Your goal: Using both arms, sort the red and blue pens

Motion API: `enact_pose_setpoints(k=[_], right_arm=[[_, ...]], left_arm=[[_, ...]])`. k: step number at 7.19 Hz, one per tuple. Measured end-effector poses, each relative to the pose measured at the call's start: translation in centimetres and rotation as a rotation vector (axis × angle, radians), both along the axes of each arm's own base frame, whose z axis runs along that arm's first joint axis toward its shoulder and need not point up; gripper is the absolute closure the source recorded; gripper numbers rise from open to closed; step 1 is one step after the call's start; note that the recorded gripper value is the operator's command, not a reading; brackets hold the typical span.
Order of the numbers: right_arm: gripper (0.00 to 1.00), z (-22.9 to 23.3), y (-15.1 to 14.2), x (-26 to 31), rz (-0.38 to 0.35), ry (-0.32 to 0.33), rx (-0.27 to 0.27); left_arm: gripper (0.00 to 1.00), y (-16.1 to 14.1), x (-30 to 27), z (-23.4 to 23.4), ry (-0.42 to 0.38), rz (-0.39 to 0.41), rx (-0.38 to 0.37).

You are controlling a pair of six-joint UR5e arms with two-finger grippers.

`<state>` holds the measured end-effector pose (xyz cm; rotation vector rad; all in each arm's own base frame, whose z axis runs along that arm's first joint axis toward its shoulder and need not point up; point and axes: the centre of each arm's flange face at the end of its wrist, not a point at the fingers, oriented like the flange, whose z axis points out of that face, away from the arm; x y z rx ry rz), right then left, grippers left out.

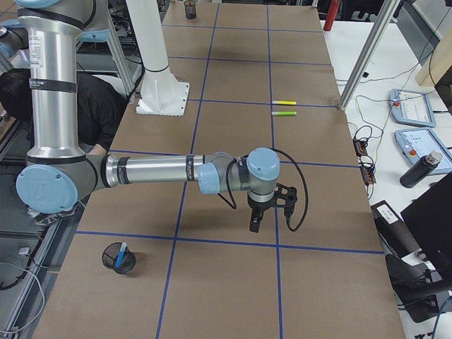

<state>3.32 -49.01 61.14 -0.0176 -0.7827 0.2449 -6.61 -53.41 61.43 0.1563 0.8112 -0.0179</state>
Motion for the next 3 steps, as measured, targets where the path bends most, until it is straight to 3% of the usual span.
enact_pose_setpoints(k=[3], right_arm=[[0.0,-0.07,-0.06,0.0,0.002,-0.001,0.0]], left_arm=[[0.0,0.11,0.0,0.29,0.0,0.0,-0.006]])
